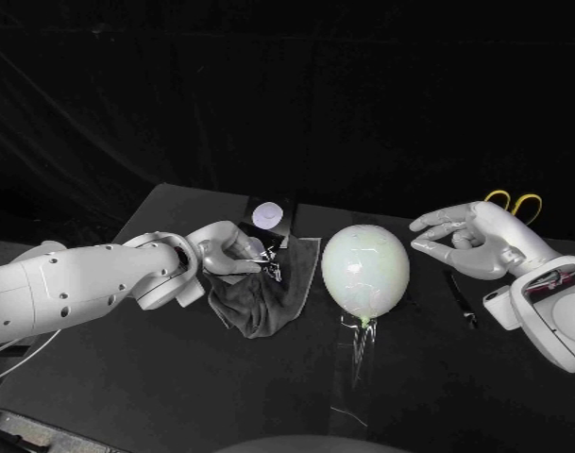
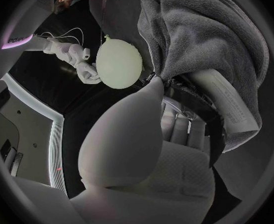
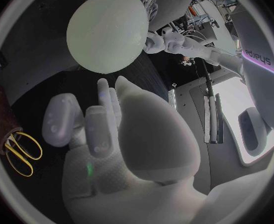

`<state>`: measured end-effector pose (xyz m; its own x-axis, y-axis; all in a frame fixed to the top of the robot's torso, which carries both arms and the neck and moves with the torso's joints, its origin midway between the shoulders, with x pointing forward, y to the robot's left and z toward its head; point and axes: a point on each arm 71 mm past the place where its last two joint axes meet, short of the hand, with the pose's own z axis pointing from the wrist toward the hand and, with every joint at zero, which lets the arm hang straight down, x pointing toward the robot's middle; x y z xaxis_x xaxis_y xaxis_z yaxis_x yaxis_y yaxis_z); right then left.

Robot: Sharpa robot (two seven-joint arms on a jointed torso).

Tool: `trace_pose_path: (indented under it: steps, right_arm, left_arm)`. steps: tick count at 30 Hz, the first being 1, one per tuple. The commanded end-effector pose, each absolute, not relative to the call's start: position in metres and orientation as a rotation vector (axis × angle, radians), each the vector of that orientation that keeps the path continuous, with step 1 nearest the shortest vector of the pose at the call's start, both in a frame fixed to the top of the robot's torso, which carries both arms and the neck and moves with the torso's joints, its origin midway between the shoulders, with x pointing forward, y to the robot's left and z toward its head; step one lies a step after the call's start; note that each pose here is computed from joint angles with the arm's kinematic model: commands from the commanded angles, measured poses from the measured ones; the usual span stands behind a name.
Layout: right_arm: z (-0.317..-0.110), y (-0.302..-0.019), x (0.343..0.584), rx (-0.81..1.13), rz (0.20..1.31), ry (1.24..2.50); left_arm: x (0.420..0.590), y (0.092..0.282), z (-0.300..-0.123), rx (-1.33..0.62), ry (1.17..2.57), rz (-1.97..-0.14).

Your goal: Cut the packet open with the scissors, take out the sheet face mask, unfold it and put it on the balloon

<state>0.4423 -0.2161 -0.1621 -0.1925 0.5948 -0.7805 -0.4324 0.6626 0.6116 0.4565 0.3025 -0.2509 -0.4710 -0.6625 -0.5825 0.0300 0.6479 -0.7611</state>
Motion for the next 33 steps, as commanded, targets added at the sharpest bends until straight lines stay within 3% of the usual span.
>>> trace_pose_path:
  steps: [1, 22, 33]
  right_arm:
    - [-0.161, -0.215, 0.442, 0.127, 0.938, 1.498]
    - [-0.159, -0.213, 0.442, 0.124, 0.948, 1.49]
    - [-0.139, -0.213, 0.457, 0.127, 0.946, 1.455]
  left_arm:
    - [0.456, 0.299, -0.25, -0.613, 1.941, -0.982]
    - [0.462, 0.298, -0.239, -0.677, 1.88, -1.027]
    - [0.475, 0.288, -0.206, -0.787, 1.703, -1.233]
